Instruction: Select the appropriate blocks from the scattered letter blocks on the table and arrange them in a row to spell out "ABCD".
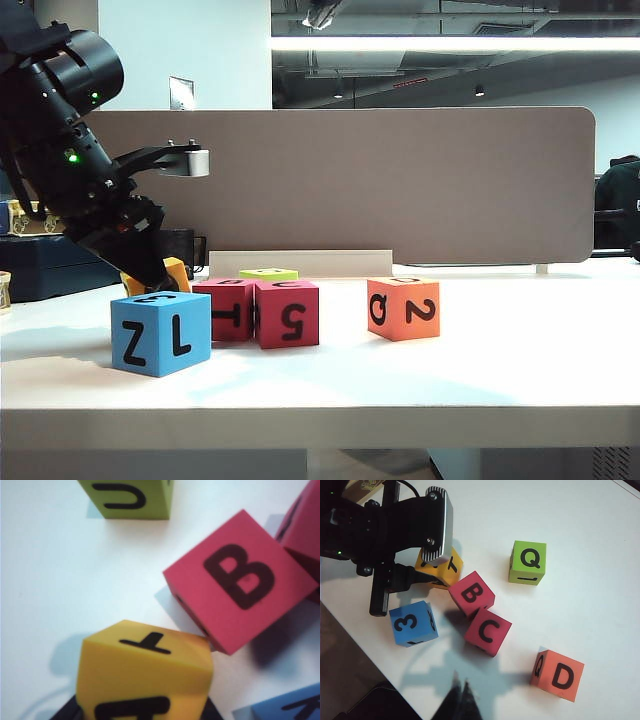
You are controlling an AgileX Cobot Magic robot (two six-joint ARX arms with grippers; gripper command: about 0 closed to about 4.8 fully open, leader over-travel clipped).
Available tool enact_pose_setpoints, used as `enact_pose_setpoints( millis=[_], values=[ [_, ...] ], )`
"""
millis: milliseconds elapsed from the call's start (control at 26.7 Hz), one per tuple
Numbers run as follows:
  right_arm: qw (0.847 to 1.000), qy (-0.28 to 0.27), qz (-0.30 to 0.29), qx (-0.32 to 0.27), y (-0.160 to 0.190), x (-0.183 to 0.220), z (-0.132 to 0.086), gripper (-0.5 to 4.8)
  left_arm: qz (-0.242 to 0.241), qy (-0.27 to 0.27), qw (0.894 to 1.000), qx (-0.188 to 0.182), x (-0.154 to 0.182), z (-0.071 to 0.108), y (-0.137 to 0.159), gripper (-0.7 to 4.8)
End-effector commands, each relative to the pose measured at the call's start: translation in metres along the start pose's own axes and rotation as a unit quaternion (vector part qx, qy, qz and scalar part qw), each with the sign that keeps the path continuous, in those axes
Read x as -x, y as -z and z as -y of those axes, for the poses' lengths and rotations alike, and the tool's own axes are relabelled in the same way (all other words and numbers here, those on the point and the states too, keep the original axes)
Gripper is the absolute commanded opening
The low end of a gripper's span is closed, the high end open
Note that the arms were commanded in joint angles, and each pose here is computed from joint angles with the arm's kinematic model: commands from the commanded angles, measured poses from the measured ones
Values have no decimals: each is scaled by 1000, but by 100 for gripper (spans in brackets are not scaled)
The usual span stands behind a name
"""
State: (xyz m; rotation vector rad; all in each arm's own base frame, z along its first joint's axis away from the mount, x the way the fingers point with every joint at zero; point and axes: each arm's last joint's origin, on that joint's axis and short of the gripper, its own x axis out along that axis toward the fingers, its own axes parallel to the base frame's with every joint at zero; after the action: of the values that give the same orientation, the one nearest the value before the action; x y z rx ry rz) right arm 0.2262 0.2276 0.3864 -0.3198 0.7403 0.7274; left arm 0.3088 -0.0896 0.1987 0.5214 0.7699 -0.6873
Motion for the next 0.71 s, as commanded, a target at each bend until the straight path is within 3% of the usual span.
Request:
enact_pose_setpoints(
  millis=[37,637,712],
  values=[
    [1000,-2,11,0,-2,2,0,-4,-2,5,1000,-1,1,0,0,206],
    [1000,-2,11,0,-2,2,0,-4,-24,17,1000,5,1,3,4,217],
    [1000,-2,11,0,-2,2,0,-4,-26,18,999,5,1,3,5,258]
  ],
)
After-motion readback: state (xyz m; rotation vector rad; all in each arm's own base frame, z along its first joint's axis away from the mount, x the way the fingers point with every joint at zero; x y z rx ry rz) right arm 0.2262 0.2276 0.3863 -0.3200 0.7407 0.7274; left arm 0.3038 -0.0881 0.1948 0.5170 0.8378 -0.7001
